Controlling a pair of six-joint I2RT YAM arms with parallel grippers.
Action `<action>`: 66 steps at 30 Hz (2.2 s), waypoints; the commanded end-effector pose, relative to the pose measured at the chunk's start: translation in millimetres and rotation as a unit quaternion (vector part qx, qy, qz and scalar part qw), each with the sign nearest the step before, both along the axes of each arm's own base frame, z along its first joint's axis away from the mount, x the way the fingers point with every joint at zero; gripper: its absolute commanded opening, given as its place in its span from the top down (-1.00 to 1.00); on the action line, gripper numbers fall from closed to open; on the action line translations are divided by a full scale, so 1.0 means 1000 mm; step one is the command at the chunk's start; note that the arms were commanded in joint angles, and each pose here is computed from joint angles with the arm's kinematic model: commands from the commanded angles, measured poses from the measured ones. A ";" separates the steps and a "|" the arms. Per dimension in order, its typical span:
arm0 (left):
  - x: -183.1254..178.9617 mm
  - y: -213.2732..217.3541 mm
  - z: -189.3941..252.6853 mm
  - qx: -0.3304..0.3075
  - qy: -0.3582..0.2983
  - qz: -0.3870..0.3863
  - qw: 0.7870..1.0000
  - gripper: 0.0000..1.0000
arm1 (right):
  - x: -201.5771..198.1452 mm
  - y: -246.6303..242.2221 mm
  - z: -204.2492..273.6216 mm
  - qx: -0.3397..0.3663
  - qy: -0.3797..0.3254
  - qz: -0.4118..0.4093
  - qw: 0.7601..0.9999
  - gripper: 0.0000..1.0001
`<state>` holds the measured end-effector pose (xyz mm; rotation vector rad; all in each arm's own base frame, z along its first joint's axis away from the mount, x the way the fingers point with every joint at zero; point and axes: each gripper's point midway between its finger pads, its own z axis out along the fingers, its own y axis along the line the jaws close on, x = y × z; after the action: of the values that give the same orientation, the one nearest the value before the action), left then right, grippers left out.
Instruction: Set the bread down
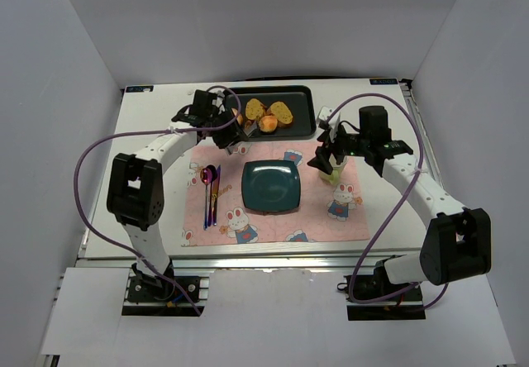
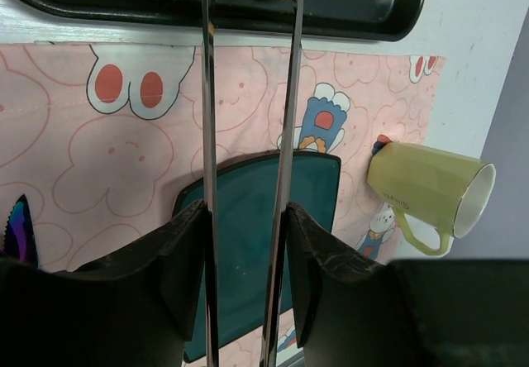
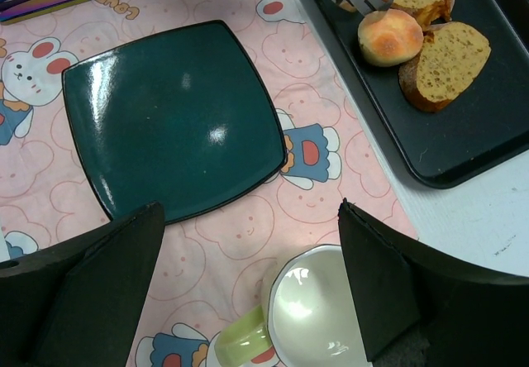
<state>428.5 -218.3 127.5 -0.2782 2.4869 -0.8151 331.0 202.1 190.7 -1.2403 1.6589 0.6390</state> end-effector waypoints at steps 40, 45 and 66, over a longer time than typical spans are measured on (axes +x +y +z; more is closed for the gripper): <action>0.007 -0.037 0.010 -0.121 0.005 -0.004 0.993 -0.04 | -0.001 -0.001 0.013 0.015 -0.018 0.004 1.000 -0.79; 0.009 -0.041 0.012 -0.139 0.004 -0.003 0.990 0.12 | -0.002 -0.002 0.013 0.016 -0.018 0.004 1.000 -0.79; 0.007 -0.042 0.051 -0.171 -0.041 -0.018 0.984 1.00 | -0.002 -0.002 0.017 0.018 -0.019 0.002 1.000 -0.79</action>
<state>439.3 -257.1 138.2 -0.3995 2.3707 -1.1839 331.3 199.3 193.7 -1.2316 1.6531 0.6406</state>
